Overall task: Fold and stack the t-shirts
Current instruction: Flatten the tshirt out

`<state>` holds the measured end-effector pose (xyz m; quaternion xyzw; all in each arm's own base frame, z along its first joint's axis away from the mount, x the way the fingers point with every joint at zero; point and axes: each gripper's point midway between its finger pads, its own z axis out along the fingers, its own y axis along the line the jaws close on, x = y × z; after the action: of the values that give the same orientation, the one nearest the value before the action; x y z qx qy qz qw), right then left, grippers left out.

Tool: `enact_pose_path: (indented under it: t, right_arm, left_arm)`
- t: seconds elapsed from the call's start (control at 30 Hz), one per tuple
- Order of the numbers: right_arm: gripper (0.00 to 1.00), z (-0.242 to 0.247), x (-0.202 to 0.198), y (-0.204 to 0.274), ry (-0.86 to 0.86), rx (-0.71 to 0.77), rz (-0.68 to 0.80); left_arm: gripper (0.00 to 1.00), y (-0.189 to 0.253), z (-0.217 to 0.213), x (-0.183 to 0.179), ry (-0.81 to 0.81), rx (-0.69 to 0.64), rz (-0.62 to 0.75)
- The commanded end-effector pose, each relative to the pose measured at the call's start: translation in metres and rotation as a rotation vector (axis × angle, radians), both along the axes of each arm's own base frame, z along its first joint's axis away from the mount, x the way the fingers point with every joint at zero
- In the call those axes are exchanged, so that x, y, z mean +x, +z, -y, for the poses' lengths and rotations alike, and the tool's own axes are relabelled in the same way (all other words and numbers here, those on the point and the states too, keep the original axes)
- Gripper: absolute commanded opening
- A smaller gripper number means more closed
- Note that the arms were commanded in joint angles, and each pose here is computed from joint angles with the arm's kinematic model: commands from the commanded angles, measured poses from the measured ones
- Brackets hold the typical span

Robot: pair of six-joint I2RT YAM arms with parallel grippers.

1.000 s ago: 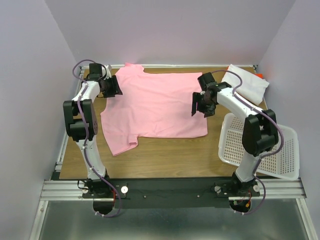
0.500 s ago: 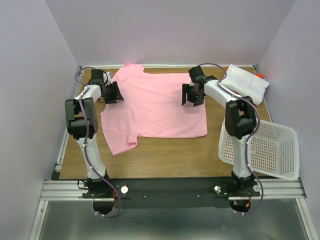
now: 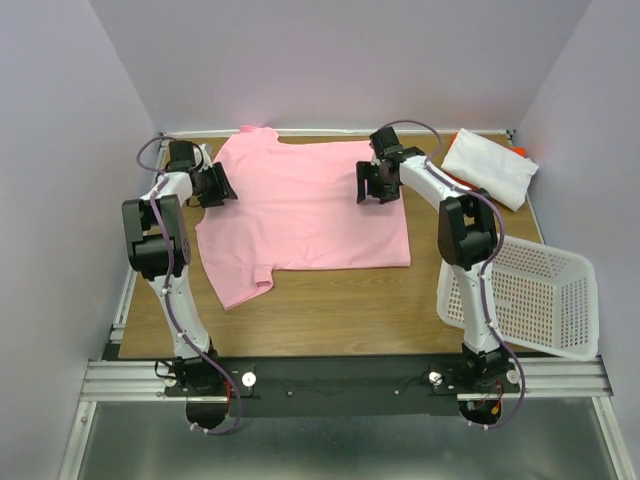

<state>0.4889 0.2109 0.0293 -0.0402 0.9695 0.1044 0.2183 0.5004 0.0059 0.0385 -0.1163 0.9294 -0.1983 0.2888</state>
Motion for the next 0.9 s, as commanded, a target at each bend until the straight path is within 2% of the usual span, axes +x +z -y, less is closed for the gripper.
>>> enact_pose_path:
  t: [0.0,0.33,0.5,0.63,0.7,0.8,0.87]
  right_arm:
    - [0.78,-0.001,0.004,-0.032,0.028,-0.034,-0.034]
    - [0.8,-0.01,0.016,-0.028,0.058,-0.01,-0.014]
    - [0.8,-0.019,0.025,-0.006,0.08,0.029,0.032]
    - [0.81,-0.024,0.034,0.018,0.088,0.051,0.084]
    - [0.82,-0.026,0.036,0.027,0.094,0.066,0.098]
    - [0.82,-0.031,0.039,0.046,0.099,0.092,0.129]
    - [0.82,-0.031,0.039,0.051,0.098,0.105,0.134]
  left_arm:
    - [0.6,-0.031,-0.01,-0.009,0.016,0.028,-0.082]
    - [0.6,-0.014,-0.017,0.012,0.01,0.053,-0.05]
    - [0.6,0.02,-0.021,0.016,0.008,0.084,0.021]
    - [0.6,0.053,-0.026,0.01,0.032,0.127,0.082]
    - [0.6,0.057,-0.029,0.001,0.053,0.147,0.086]
    - [0.6,0.086,-0.035,-0.017,0.109,0.191,0.135]
    - [0.6,0.079,-0.035,-0.036,0.133,0.197,0.111]
